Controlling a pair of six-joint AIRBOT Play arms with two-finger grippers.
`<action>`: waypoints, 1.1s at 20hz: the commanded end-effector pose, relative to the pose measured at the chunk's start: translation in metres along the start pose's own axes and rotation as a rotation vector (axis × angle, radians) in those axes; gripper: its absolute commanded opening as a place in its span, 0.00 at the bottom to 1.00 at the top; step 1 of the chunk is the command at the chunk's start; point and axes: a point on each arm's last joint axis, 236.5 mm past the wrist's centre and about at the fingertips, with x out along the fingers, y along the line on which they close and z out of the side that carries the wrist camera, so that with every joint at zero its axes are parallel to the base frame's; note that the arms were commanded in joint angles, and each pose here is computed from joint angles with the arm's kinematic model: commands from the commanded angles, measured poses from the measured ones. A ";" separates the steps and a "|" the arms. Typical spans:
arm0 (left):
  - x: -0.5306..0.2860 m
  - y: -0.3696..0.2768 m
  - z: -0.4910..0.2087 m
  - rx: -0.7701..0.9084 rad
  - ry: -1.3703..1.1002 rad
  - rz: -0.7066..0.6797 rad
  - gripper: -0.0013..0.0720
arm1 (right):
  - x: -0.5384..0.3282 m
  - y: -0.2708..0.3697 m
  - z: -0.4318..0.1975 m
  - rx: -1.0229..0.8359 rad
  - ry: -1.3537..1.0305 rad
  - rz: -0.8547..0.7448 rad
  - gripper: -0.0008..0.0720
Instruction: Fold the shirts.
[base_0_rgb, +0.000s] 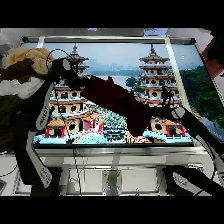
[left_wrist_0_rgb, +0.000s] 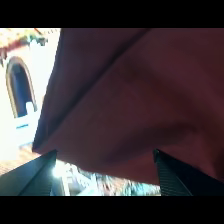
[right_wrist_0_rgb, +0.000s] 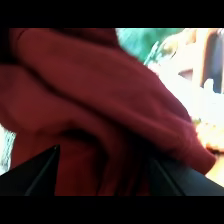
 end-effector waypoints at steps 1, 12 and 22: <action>0.015 0.011 -0.002 0.015 0.015 0.025 0.99 | 0.004 -0.007 0.010 0.033 -0.047 -0.027 0.85; 0.038 0.021 -0.006 0.011 0.038 0.042 0.06 | 0.017 -0.015 -0.001 0.067 -0.007 -0.044 0.39; -0.069 0.018 0.026 0.172 -0.054 0.141 0.04 | -0.049 0.011 0.099 -0.072 -0.251 -0.032 0.05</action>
